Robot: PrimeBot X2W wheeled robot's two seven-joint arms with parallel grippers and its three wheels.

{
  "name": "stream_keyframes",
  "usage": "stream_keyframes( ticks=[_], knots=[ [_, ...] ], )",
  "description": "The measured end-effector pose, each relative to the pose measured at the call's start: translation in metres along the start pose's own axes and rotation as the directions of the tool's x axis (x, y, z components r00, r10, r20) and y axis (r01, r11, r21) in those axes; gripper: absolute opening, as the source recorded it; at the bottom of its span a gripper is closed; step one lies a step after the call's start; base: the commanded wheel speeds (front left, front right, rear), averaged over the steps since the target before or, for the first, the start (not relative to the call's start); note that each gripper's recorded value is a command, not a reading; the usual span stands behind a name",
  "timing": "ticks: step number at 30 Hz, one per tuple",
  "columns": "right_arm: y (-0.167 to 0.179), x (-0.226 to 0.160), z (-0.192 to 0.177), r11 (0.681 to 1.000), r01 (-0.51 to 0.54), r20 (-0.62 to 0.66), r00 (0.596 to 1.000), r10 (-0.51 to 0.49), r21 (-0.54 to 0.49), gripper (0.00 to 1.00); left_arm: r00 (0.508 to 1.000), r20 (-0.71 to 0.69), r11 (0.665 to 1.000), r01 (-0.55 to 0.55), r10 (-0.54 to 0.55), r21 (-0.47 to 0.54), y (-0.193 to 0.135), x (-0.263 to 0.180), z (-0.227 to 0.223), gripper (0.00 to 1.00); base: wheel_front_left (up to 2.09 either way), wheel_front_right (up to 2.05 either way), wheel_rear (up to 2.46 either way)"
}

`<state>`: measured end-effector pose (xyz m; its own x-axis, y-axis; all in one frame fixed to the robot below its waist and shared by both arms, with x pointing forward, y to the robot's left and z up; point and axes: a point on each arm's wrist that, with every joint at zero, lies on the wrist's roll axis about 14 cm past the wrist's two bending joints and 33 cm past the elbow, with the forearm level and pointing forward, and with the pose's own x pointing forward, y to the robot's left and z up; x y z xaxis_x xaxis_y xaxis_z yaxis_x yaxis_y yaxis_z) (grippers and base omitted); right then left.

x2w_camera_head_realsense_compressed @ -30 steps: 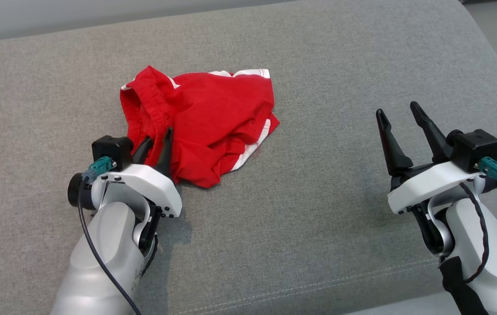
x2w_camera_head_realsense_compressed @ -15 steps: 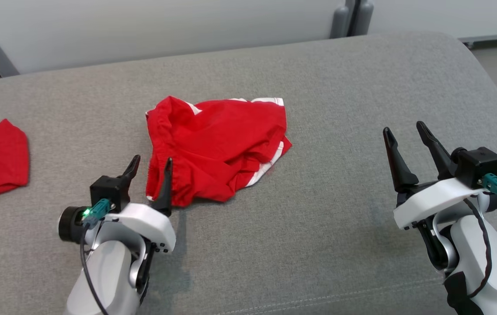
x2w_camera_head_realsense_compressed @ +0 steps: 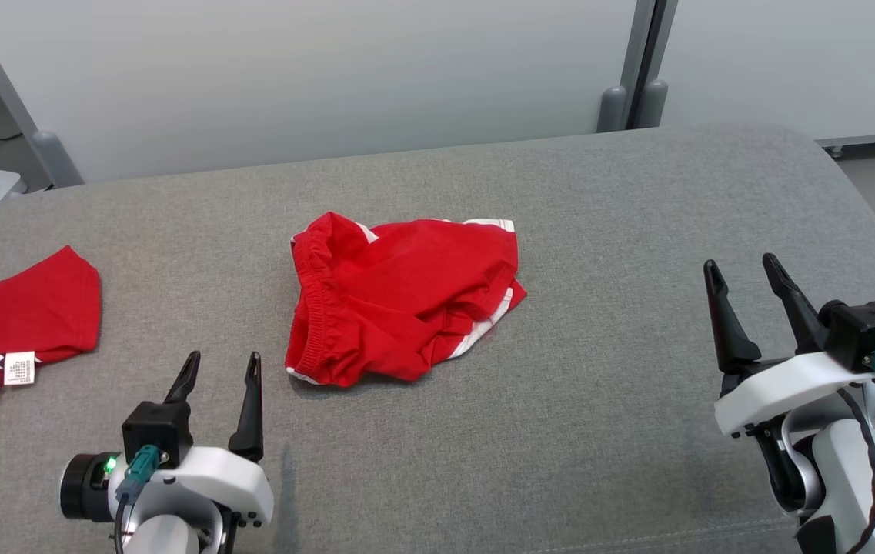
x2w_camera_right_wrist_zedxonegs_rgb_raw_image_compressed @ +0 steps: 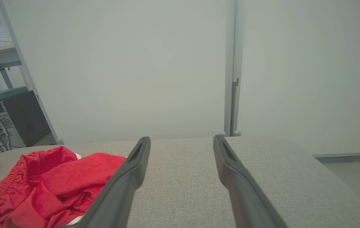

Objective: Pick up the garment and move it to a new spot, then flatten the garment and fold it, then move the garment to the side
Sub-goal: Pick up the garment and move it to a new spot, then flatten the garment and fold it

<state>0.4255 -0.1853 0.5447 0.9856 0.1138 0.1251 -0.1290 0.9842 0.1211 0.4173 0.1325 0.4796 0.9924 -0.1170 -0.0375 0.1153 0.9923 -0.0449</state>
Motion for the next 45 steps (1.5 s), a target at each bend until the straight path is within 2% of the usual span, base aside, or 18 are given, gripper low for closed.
stream_keyframes(
  ticks=[7, 12, 31, 38, 45],
  knots=[
    [-0.009, -0.012, 0.008, 0.999, 0.038, 0.028, 0.999, -0.038, -0.002, 1.00, 0.998, 0.011, 0.997, -0.066, 0.066, 0.035, 0.018, -0.022, -0.001, 1.00, 0.00, 0.00, 0.00],
    [-0.016, -0.025, 0.000, 0.997, 0.076, 0.014, 0.997, -0.076, 0.022, 1.00, 0.994, 0.009, 0.993, -0.109, 0.108, 0.040, 0.029, -0.034, -0.004, 1.00, 0.00, 0.00, 0.00],
    [-0.008, -0.028, -0.013, 0.997, 0.068, -0.012, 0.998, -0.068, 0.036, 1.00, 0.986, 0.003, 0.986, -0.167, 0.167, 0.023, 0.045, -0.047, -0.008, 1.00, 0.00, 0.00, 0.00],
    [-0.007, -0.027, -0.015, 0.997, 0.064, -0.019, 0.998, -0.064, 0.037, 1.00, 0.991, -0.004, 0.991, -0.134, 0.134, 0.016, 0.038, -0.046, -0.010, 1.00, 0.00, 0.00, 0.00],
    [-0.008, -0.026, -0.025, 0.997, 0.066, -0.046, 0.997, -0.064, 0.037, 1.00, 0.997, -0.071, 0.999, 0.027, -0.029, -0.027, -0.001, -0.032, -0.029, 1.00, 0.00, 0.00, 0.00]
  ],
)
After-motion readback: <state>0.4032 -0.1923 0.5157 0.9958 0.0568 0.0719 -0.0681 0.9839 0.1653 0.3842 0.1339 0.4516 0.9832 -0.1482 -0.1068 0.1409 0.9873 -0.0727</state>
